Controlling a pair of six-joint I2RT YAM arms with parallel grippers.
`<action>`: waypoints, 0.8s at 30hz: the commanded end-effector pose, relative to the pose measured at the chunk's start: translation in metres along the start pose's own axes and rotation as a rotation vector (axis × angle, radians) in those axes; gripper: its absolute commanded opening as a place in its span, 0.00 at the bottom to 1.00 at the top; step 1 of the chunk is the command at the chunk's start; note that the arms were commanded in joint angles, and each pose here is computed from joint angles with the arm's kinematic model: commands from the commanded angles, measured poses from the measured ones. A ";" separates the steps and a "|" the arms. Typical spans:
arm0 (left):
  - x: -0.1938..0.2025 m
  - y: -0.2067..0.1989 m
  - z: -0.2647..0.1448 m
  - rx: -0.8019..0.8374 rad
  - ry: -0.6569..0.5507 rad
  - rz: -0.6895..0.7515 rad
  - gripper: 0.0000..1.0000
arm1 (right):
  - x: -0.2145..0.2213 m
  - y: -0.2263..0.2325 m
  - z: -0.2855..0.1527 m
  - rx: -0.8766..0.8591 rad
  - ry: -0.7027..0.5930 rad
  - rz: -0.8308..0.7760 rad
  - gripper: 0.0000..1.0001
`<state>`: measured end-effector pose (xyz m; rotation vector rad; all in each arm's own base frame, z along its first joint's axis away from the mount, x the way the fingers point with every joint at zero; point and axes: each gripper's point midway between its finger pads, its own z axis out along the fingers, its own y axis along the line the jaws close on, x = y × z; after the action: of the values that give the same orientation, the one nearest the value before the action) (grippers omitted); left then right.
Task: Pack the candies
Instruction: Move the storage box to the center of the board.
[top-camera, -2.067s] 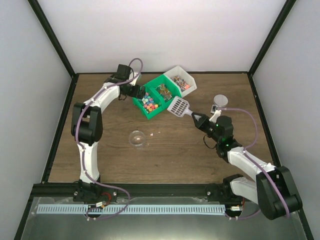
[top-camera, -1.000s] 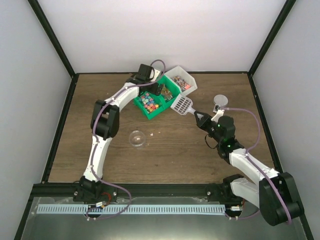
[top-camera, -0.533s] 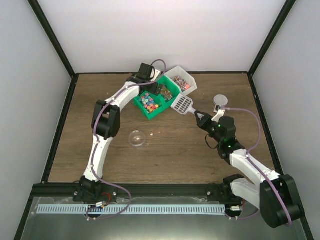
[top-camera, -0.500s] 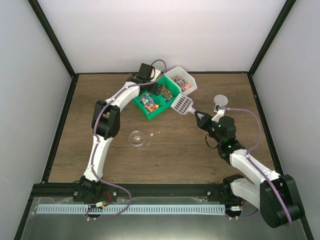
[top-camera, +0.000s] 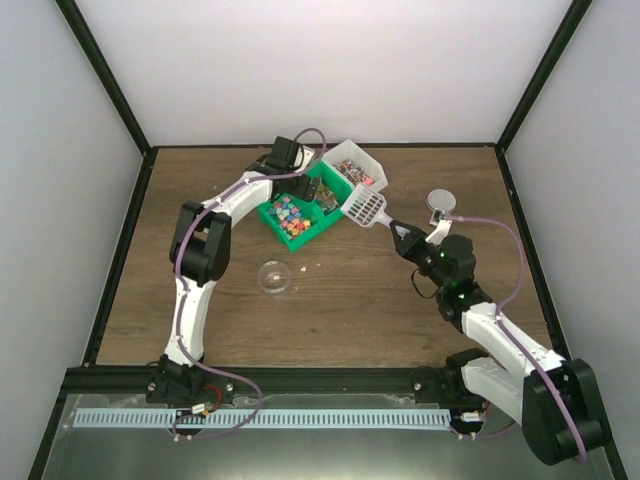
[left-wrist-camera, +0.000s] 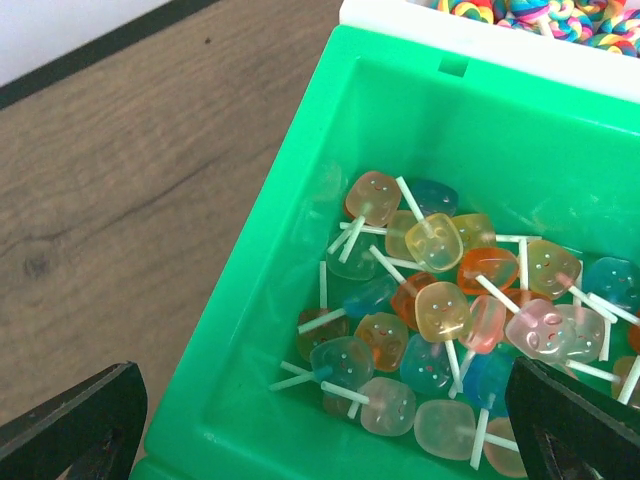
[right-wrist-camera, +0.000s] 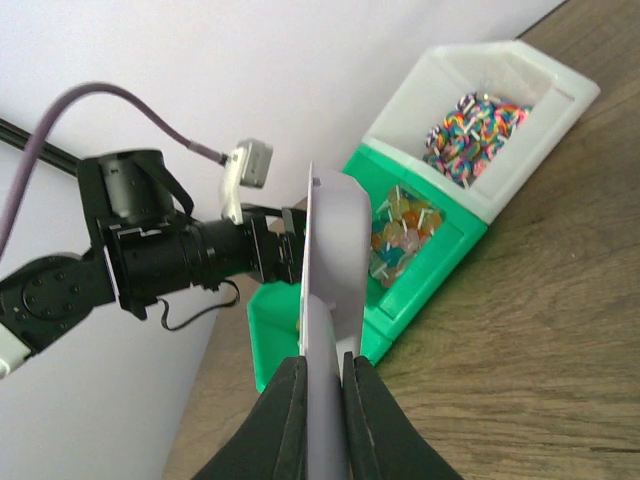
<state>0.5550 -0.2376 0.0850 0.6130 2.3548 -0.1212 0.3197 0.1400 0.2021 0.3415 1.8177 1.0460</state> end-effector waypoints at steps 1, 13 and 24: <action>0.081 -0.003 0.009 0.002 0.224 -0.007 1.00 | -0.011 0.005 -0.007 -0.010 -0.053 -0.007 0.01; 0.114 -0.004 -0.025 -0.021 0.236 -0.061 1.00 | -0.009 0.003 -0.009 -0.009 -0.054 -0.001 0.01; 0.061 -0.013 -0.050 0.038 0.079 -0.060 1.00 | -0.017 -0.015 0.002 0.115 -0.063 0.100 0.01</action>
<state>0.4927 -0.2072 0.0835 0.5458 2.4069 -0.1191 0.3186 0.1317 0.1935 0.4242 1.8269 1.0302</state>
